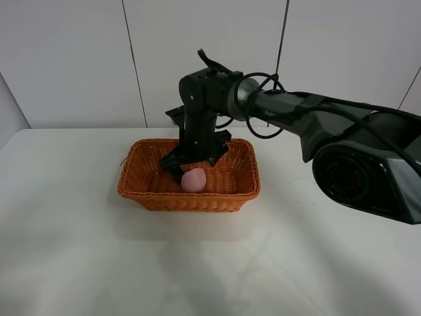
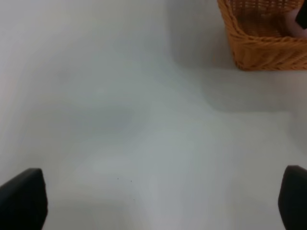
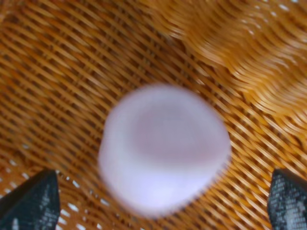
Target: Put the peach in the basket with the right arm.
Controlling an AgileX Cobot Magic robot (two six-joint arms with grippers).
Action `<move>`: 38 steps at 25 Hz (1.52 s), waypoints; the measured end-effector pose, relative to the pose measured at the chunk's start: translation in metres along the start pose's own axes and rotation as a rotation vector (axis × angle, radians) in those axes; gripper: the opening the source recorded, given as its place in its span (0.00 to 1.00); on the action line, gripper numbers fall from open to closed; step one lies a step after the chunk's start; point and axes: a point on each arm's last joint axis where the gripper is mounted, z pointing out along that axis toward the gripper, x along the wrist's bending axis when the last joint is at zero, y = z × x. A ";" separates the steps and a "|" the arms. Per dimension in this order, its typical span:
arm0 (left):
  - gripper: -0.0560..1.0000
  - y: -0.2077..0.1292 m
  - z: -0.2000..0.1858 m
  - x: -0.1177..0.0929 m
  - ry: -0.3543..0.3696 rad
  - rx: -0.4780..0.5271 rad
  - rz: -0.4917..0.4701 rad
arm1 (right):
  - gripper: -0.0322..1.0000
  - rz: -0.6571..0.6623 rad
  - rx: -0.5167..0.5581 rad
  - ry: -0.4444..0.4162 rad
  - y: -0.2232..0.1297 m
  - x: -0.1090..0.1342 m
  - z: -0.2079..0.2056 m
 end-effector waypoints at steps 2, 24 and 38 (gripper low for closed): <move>0.99 0.000 0.000 0.000 0.000 0.000 0.000 | 0.69 0.001 -0.017 -0.003 0.006 -0.001 -0.016; 0.99 0.000 0.000 0.000 0.000 0.000 0.000 | 0.69 0.240 -0.235 -0.093 0.011 -0.129 -0.106; 0.99 0.000 0.000 0.000 0.000 0.000 0.000 | 0.69 0.587 -0.219 -0.227 -0.062 -0.301 -0.121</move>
